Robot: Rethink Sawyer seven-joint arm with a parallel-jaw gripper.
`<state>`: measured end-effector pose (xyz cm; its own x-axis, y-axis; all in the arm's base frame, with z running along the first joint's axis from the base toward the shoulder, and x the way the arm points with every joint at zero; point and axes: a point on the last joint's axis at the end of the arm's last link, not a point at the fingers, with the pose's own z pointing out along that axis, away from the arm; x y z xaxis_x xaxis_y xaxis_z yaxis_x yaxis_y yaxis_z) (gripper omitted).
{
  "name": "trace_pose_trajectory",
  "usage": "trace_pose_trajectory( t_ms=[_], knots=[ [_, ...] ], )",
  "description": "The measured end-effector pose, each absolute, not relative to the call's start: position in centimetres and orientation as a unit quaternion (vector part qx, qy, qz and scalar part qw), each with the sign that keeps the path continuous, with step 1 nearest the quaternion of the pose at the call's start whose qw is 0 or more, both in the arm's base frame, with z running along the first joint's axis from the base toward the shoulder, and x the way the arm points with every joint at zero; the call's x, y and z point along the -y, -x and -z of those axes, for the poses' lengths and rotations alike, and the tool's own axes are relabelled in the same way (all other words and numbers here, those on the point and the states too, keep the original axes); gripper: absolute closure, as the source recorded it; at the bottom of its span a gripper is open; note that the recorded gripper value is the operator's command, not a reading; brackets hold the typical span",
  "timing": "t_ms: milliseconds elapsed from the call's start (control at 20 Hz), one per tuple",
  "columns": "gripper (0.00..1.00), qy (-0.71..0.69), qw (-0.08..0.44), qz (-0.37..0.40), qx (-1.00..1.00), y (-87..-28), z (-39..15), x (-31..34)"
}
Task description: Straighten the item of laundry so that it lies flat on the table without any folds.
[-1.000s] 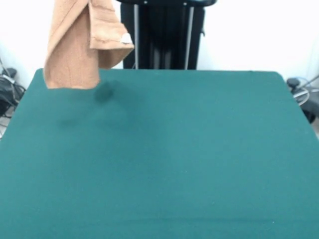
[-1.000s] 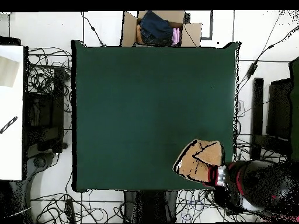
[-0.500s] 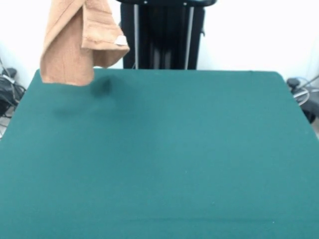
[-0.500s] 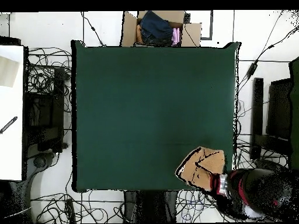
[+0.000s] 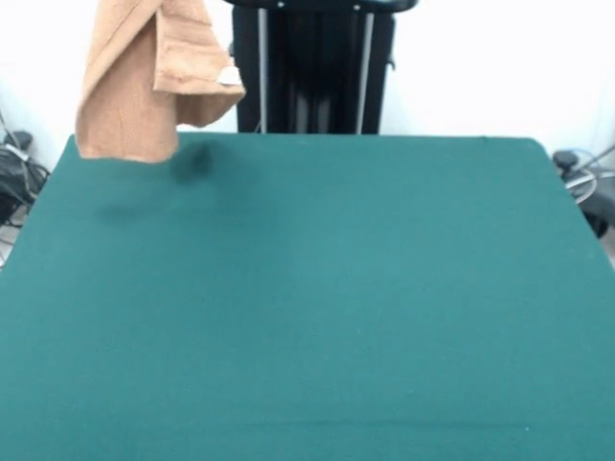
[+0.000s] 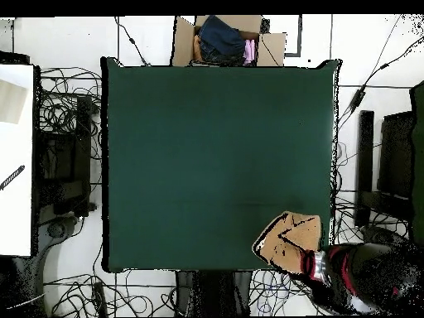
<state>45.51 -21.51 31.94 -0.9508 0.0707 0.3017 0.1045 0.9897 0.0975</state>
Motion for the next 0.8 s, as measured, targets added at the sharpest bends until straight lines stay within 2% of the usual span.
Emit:
trace_pose_trajectory(
  t_ms=[500,800],
  knots=[
    [1.0,0.042,0.134,0.055,0.989,-44.2,-28.6,20.8],
    [1.0,0.048,0.142,0.063,0.987,-43.2,-27.9,20.8]
  ],
)
